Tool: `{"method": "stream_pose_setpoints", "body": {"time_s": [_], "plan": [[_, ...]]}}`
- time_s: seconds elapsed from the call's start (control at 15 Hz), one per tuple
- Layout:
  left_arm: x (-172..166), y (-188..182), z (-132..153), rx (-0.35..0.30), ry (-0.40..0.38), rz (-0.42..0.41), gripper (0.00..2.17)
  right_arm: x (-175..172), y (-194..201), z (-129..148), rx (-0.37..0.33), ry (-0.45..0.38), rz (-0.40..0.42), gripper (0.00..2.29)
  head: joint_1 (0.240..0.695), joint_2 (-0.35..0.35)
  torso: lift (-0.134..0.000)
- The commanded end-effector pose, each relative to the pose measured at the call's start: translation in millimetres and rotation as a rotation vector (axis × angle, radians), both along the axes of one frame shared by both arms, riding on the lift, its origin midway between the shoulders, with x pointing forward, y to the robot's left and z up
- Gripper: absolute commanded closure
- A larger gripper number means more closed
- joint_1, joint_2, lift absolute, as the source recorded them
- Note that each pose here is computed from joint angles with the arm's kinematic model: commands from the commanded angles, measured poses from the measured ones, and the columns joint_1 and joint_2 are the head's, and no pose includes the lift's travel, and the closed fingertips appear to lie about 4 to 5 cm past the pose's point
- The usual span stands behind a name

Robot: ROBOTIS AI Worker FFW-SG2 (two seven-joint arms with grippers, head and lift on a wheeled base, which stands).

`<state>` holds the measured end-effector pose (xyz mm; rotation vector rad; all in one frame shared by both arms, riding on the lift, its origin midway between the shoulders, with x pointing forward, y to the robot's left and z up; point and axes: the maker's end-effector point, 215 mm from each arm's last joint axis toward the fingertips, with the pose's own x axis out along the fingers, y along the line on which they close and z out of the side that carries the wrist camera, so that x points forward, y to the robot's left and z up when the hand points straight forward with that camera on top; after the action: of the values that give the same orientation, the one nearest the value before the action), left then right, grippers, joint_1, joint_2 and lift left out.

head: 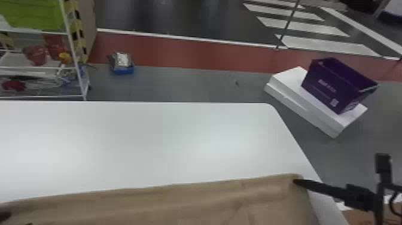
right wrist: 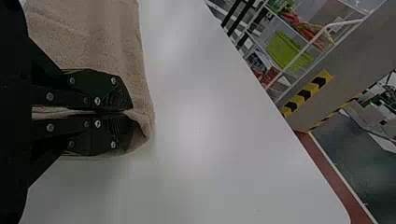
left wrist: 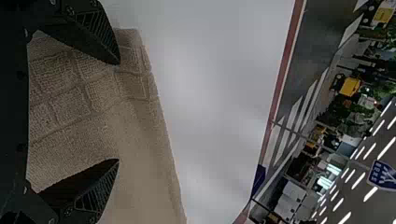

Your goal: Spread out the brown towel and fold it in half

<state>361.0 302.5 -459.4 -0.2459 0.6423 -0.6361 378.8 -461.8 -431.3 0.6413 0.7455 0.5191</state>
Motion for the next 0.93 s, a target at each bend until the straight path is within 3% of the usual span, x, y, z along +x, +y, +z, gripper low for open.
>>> {"method": "stream_pose_setpoints", "body": {"time_s": [0.0, 0.13, 0.2, 0.47, 0.87], "plan": [[0, 0, 0, 0.0, -0.003, -0.001, 0.14, -4, 7, -3, 0.079, 0.037, -0.014, 1.07, 0.695, -0.244, -0.124], [0, 0, 0, 0.001, -0.003, -0.001, 0.14, 0, 12, 2, 0.2, 0.051, -0.053, 1.07, 0.695, -0.237, -0.124], [0, 0, 1, 0.001, -0.003, -0.002, 0.14, 5, 10, 5, 0.225, 0.043, -0.063, 1.07, 0.695, -0.233, -0.124], [0, 0, 0, 0.002, -0.005, -0.002, 0.14, 13, 0, 16, 0.29, 0.015, -0.107, 1.07, 0.695, -0.236, -0.124], [0, 0, 1, 0.002, -0.007, -0.004, 0.14, 8, 16, -6, 0.339, 0.048, -0.109, 1.01, 0.695, -0.225, -0.124]]}}
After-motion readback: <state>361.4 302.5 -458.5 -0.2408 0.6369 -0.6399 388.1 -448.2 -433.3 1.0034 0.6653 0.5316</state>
